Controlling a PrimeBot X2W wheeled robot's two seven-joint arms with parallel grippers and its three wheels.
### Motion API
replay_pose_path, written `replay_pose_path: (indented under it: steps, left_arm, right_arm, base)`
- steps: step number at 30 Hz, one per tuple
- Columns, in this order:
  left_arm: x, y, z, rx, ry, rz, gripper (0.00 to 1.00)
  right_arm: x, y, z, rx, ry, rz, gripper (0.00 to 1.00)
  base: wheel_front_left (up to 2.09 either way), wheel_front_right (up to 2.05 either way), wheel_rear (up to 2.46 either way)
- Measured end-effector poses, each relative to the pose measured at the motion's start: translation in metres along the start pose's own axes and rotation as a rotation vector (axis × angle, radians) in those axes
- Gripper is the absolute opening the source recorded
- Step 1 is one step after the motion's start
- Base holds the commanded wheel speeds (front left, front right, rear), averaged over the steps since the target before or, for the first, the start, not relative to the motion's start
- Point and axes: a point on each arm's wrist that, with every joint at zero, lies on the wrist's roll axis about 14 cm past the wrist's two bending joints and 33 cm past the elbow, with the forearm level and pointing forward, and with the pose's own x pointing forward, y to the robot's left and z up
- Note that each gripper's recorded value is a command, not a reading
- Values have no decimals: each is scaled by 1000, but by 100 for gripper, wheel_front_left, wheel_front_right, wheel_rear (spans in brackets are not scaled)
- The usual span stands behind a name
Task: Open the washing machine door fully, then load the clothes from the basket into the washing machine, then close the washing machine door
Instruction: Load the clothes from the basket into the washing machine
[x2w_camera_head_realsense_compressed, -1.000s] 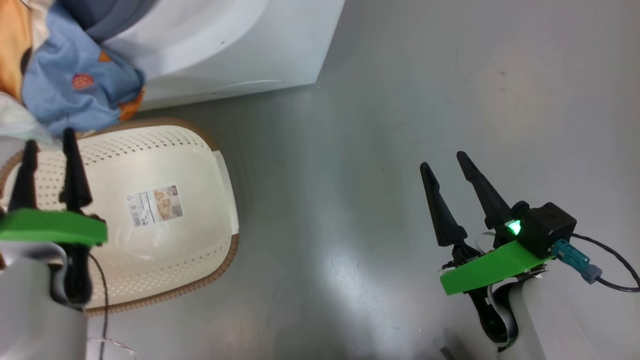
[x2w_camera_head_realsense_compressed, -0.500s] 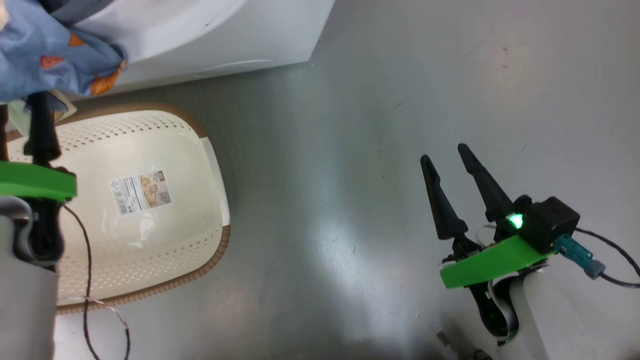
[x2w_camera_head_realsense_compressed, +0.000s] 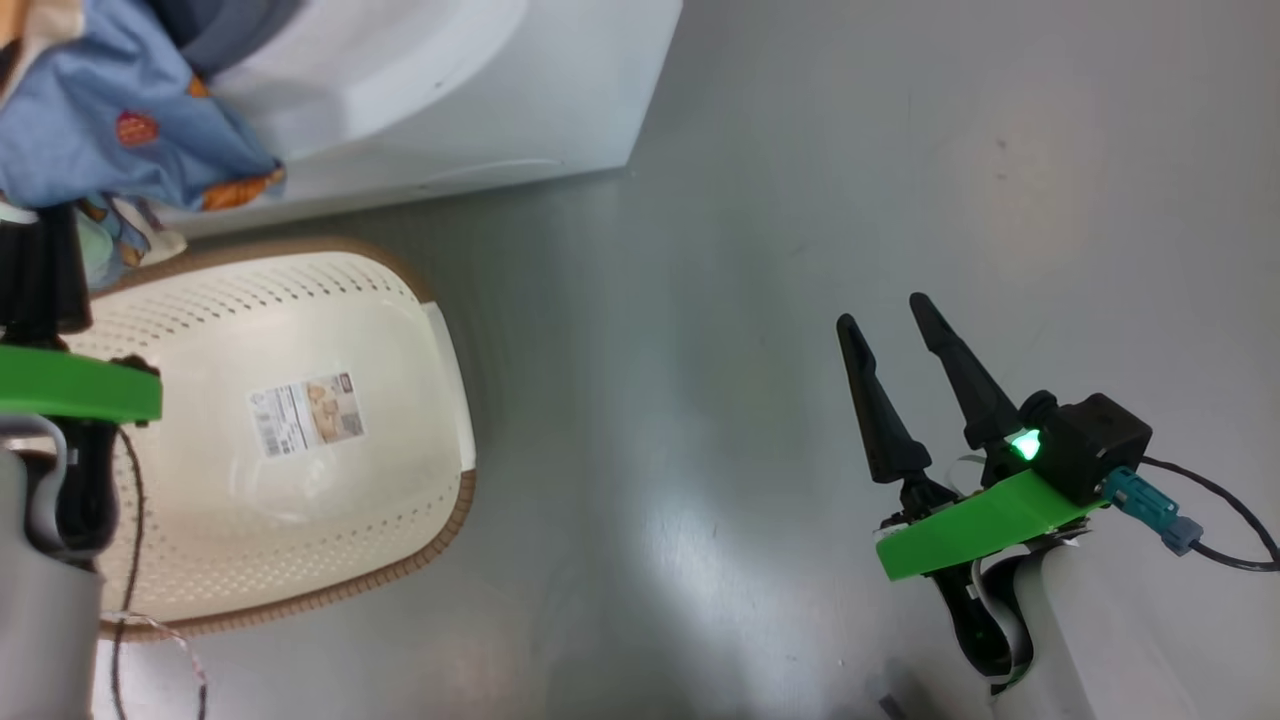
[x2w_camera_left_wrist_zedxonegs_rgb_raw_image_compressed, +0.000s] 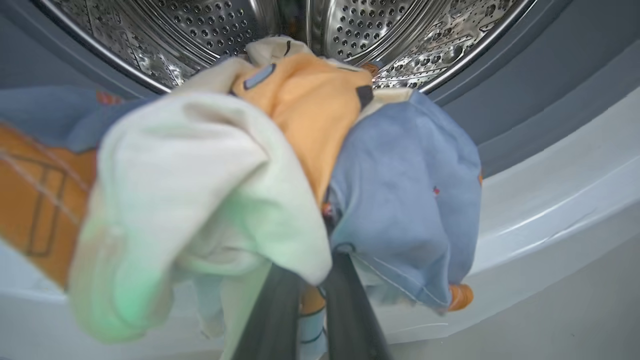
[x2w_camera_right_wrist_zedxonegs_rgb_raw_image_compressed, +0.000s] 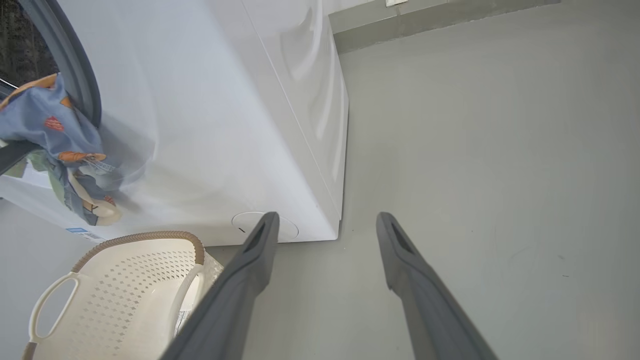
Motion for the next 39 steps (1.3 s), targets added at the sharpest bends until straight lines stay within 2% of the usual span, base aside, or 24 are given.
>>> replay_pose_path:
  steps: [8, 16, 24, 39]
  left_arm:
    - [3, -8, 54, 133, -116, -39, 0]
    - [42, -14, 95, 204, -192, -64, 0]
    - [84, -22, 104, 237, -191, -89, 0]
    - [138, -25, 85, 182, -135, -101, 0]
  right_arm:
    - [-4, 10, 15, 0, -30, 24, 100]
    - [-7, 5, 14, 2, -26, 10, 100]
    - [-8, -6, 2, 8, 2, -21, 100]
    - [-8, -19, -29, 39, 74, -55, 100]
  base:
    - [0, 0, 0]
    - [0, 0, 0]
    - [0, 0, 0]
    - [0, 0, 0]
